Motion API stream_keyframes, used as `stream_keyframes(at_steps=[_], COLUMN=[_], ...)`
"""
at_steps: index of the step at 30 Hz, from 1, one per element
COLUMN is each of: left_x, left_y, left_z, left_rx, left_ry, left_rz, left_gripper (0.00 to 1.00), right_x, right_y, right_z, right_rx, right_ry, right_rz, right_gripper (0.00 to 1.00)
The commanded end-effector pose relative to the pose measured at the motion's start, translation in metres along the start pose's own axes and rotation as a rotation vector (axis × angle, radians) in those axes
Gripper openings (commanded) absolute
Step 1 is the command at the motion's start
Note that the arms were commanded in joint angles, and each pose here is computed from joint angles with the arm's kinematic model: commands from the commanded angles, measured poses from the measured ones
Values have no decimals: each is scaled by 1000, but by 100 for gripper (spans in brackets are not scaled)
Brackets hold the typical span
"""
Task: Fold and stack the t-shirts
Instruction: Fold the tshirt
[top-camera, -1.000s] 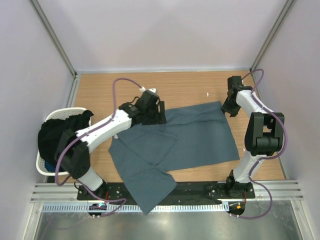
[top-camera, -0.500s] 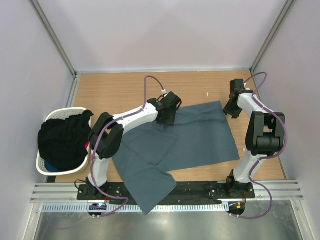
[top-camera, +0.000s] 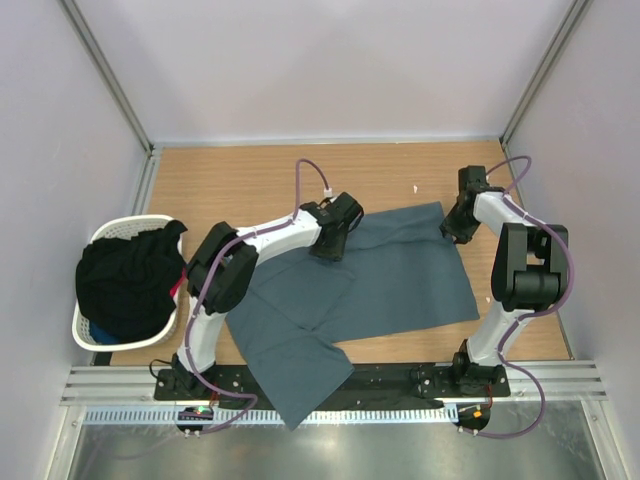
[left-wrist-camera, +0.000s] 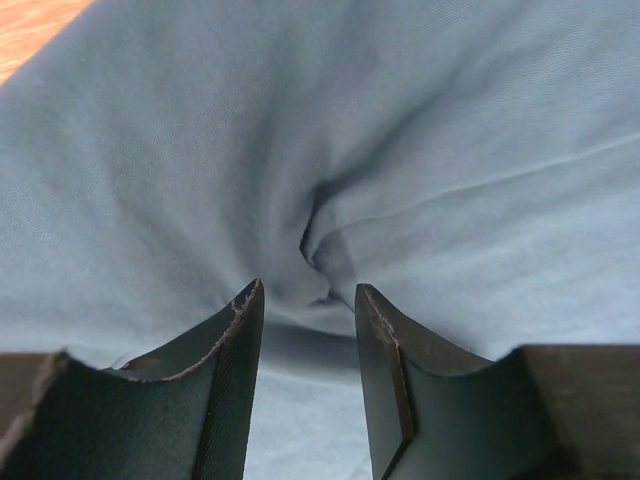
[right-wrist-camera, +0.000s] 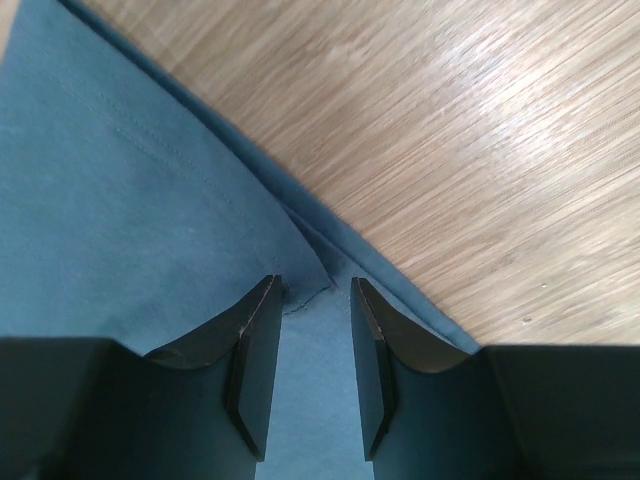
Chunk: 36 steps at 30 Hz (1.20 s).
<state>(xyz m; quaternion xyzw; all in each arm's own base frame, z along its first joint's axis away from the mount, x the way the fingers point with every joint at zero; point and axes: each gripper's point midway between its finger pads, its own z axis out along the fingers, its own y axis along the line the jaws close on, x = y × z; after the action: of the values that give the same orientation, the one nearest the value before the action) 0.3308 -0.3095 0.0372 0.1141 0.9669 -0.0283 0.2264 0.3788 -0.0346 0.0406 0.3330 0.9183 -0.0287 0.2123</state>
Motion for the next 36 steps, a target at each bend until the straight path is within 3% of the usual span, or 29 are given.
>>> stream_keyframes(at_steps=[1,4,7,11,17,25,36], left_x=[-3,1,5,8,6,12,17], left_y=[6,6,5,4,6,9,13], left_z=[6,10,12,10,-2,-21,-39], left_rx=[-31,-32,-26,-17,-5,22,82], left_ry=[-14,-1,13,19,13,28,48], left_rz=[34,40,36,29,34,67,76], left_gripper=[42,41,34,18,2,0,0], right_x=[0,4,5,3,4,0,-22], right_y=[7,7,9,10,9,3,-6], right_z=[-2,1,2,3,6,1,-15], right_rx=[-43,-48,-54,-57,-52,-25,34], right_ry=[2,11,16,10,13,-8,-77], right_rz=[32,39,42,40,41,25,-27], right_gripper=[40,40,40,36,26,1,1])
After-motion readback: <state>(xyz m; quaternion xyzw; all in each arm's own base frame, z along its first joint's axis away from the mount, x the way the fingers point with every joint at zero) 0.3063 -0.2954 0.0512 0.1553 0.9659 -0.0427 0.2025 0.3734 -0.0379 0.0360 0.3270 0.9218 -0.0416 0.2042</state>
